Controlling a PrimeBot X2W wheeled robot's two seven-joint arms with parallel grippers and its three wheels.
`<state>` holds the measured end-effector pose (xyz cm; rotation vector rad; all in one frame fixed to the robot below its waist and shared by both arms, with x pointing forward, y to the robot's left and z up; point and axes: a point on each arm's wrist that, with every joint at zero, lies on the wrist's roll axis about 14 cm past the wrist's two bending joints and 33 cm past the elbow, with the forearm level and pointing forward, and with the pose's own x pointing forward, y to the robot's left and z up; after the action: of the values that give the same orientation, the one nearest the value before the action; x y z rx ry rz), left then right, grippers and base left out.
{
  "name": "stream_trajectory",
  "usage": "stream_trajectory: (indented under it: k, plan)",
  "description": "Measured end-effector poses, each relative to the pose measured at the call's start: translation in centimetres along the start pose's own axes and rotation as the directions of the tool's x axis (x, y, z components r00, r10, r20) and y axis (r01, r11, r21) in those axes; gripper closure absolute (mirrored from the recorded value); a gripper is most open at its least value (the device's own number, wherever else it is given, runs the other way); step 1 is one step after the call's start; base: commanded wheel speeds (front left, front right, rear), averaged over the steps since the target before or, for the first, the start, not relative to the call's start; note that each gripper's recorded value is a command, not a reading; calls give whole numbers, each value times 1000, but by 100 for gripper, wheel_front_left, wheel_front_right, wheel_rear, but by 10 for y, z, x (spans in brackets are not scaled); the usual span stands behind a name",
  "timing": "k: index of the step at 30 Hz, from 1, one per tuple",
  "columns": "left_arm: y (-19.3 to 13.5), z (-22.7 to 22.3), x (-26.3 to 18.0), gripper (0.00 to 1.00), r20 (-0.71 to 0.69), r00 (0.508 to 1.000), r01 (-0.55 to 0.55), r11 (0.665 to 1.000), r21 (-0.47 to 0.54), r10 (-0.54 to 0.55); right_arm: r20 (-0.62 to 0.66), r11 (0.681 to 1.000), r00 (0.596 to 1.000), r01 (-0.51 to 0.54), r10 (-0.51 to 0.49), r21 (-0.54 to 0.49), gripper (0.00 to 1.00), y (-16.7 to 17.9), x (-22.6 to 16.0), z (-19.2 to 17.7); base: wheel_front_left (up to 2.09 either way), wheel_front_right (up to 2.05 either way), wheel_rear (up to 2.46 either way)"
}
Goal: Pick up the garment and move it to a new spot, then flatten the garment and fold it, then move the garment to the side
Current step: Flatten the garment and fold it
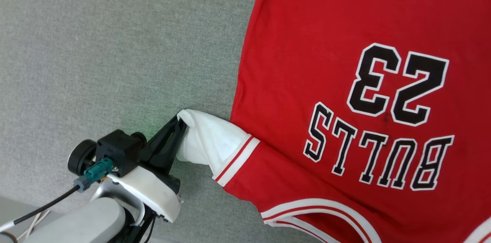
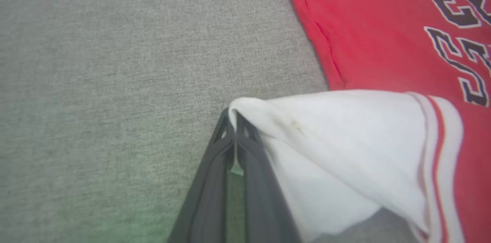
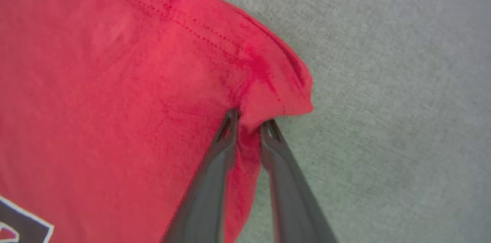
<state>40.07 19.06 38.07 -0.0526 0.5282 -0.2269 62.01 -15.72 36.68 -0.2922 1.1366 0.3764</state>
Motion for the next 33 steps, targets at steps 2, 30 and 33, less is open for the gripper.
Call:
stream_trajectory:
  k: [2, 30, 33]
  plan:
    - [-1, 1, -3, 100, 5, 1000, -2, 1000, 0, 2, 21, 1000, 1000, -2, 2, -10, 100, 2, -9, 3, 0, 0, 0]
    - [-46, 35, -57, 100, 132, 988, 76, 997, 27, -79, 55, 998, 997, 44, -46, 38, 100, -28, -175, -230, 0, 0, 0]
    - [-47, 38, -56, 100, 142, 986, 81, 996, 30, -85, -12, 994, 1000, 7, -6, 106, 100, -13, -166, -279, 0, 0, 0]
